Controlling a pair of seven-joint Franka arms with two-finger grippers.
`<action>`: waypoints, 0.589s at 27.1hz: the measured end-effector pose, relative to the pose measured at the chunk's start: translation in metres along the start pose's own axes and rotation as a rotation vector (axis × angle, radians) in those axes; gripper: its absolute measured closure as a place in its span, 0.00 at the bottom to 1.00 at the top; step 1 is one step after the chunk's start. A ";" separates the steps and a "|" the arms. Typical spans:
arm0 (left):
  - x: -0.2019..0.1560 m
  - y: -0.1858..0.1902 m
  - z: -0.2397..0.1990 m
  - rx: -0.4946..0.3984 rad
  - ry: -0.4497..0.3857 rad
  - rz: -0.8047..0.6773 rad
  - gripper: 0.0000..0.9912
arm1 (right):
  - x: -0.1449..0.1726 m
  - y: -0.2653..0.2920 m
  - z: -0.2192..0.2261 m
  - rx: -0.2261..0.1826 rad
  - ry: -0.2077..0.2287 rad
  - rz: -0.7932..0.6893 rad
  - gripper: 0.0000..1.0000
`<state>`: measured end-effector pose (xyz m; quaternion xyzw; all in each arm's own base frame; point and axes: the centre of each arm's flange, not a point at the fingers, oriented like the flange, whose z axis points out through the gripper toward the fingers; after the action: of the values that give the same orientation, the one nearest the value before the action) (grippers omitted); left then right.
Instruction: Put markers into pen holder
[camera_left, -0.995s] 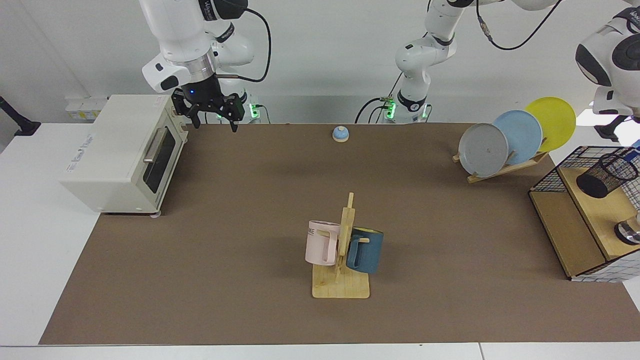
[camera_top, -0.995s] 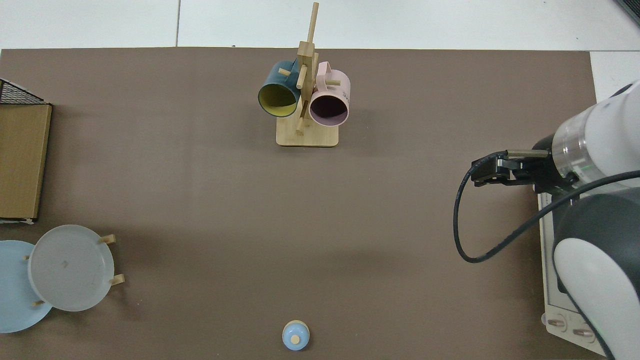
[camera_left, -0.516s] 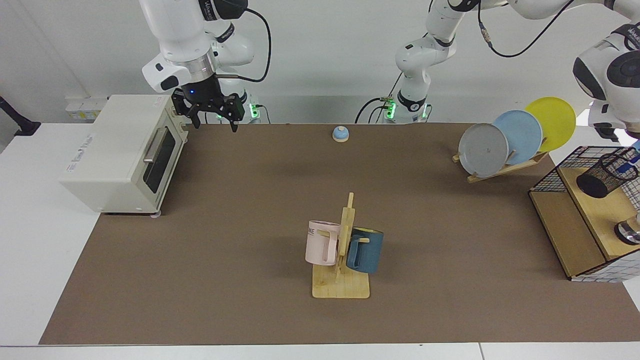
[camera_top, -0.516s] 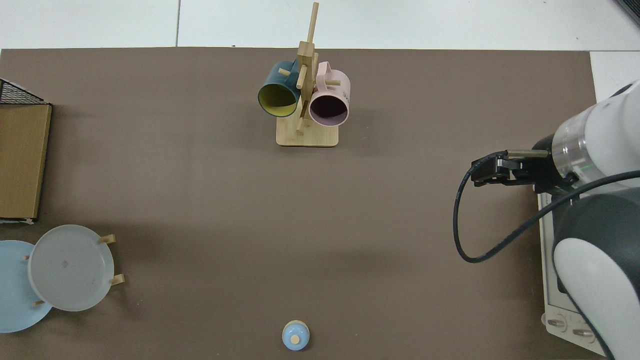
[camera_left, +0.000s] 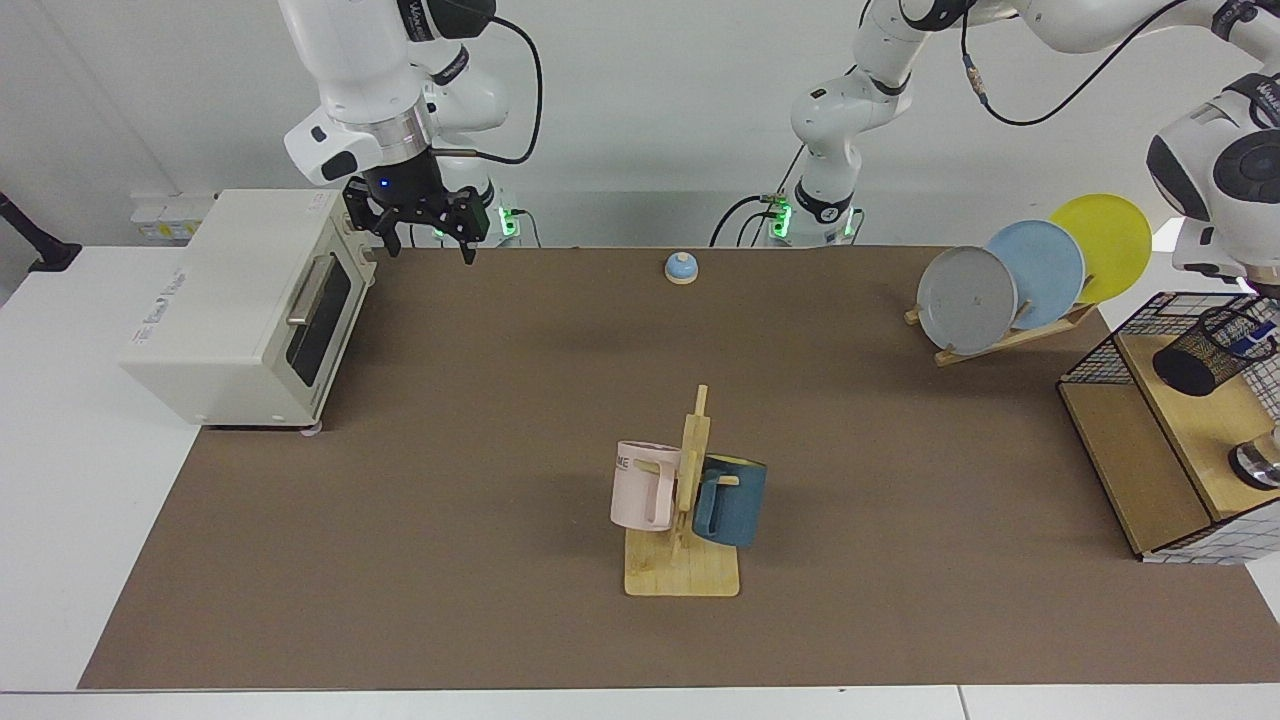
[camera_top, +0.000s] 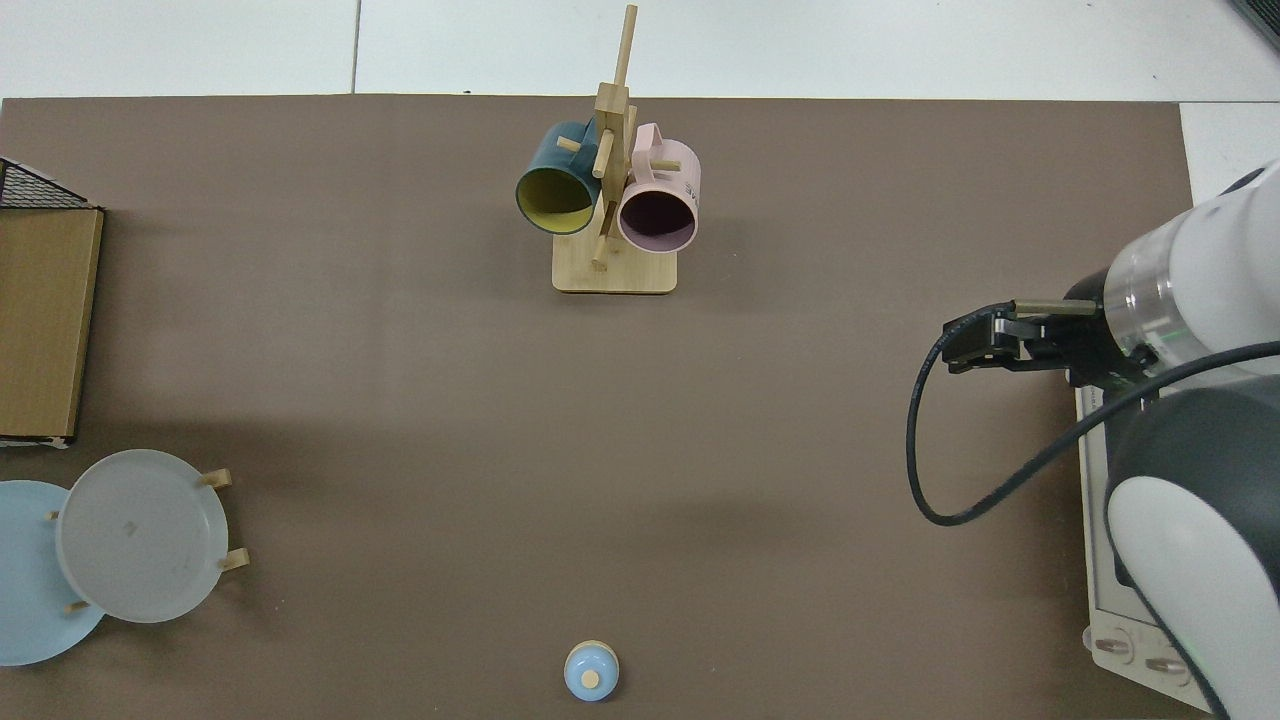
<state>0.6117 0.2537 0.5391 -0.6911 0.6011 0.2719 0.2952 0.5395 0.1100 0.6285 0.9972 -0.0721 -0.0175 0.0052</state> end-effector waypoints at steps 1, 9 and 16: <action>0.001 0.000 0.001 0.000 0.001 0.001 0.83 | 0.000 0.000 0.000 0.000 0.000 0.000 0.00; 0.008 -0.004 0.012 0.000 0.008 0.012 0.83 | 0.000 0.000 0.000 0.000 0.000 0.000 0.00; 0.014 -0.005 0.017 -0.003 0.015 0.020 0.83 | 0.000 0.000 0.000 0.000 0.000 0.000 0.00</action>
<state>0.6177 0.2575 0.5173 -0.6876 0.6097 0.2706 0.2869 0.5395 0.1100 0.6285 0.9972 -0.0722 -0.0175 0.0052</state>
